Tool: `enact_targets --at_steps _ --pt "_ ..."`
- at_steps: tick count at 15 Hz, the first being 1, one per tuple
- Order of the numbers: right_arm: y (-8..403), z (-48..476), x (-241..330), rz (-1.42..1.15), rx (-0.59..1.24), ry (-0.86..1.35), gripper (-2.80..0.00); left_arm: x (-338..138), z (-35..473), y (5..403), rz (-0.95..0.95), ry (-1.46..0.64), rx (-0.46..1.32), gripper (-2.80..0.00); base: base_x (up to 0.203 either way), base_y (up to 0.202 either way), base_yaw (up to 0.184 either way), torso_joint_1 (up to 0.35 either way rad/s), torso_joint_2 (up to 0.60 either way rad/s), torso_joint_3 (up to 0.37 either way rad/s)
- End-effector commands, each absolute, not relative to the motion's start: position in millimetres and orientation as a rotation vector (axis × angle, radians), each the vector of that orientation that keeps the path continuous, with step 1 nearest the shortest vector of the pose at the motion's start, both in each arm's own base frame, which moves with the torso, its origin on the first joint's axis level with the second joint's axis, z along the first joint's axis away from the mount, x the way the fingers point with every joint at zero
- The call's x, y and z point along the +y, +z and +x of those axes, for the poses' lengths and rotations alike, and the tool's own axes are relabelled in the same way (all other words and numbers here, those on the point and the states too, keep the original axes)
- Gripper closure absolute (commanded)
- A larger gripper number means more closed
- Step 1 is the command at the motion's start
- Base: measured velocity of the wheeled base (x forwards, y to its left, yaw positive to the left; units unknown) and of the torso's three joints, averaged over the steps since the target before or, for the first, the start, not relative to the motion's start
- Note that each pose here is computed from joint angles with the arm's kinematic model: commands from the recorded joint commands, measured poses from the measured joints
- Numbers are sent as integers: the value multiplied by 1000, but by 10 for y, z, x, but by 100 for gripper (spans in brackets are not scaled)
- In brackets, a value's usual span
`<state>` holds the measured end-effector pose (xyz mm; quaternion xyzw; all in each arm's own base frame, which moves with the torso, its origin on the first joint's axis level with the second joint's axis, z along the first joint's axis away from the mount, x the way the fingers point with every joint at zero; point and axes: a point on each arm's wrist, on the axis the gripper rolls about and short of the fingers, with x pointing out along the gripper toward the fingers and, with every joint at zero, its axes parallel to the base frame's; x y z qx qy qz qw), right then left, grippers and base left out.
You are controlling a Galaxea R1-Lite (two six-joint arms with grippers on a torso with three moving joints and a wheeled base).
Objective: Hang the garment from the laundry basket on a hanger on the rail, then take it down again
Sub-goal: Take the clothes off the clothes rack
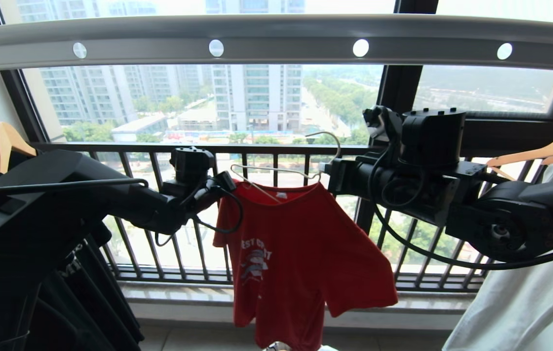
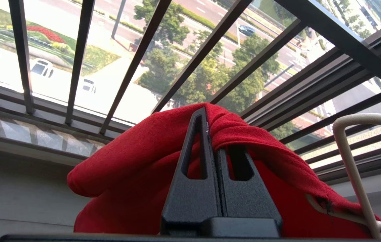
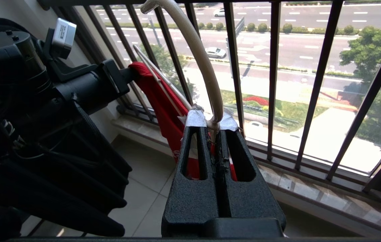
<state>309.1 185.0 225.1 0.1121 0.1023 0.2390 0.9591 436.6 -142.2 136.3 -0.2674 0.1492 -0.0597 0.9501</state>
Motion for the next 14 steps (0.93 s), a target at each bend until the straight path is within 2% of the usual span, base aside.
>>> enact_targets --at_steps 1,7,12,14 --pt "2257 3090 1849 230 204 485 0 -1359 4377 1414 -554 -113 286 0 0 0 0 0 0 0" --pt "2226 3025 1906 224 220 508 0 -1335 4440 1317 -551 -99 299 0 0 0 0 0 0 0" --pt "2173 2984 1973 215 238 527 0 -1314 4368 1511 -560 -113 264 0 0 0 0 0 0 0" --pt "2175 2984 1972 215 238 527 0 -1317 4380 1475 -558 -111 272 0 0 0 0 0 0 0"
